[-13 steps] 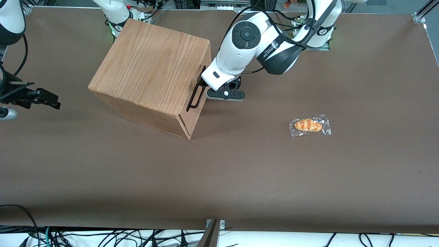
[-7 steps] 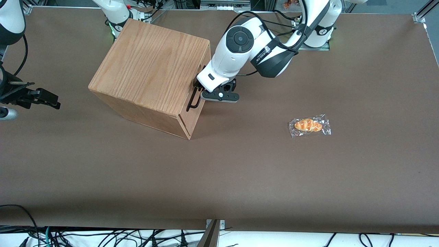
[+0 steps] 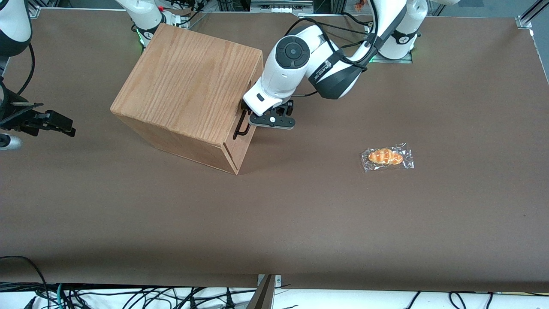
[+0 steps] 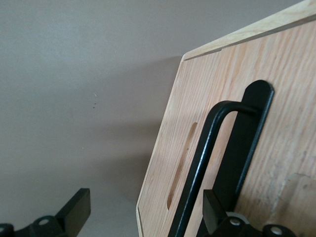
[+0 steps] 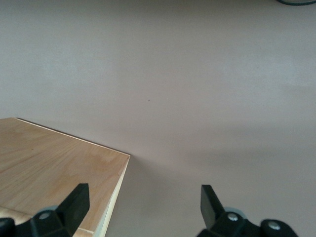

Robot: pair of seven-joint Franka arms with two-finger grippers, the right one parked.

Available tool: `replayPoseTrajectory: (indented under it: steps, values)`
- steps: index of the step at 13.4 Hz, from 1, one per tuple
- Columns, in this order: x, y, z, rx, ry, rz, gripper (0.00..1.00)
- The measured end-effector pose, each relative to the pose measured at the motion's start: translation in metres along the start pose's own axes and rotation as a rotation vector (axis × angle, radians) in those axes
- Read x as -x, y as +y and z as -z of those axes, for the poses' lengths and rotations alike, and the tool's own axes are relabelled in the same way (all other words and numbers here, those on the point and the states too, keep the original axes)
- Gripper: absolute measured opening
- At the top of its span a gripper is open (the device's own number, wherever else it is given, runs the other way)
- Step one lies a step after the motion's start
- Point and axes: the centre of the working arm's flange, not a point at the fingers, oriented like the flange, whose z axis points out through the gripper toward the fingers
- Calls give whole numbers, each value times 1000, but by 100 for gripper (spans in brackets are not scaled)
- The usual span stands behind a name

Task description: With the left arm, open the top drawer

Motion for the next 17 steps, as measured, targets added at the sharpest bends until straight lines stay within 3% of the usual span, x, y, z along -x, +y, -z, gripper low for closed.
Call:
replayPoseTrajectory:
  steps: [4,7,13,17]
  values:
    - [1,1,-3,-6,0,-5,100]
    - [-1,0,-1,-26,27,-23,100]
    - [-2,0,-2,-29,28,-23,100]
    - [0,0,-4,-58,44,-45,100]
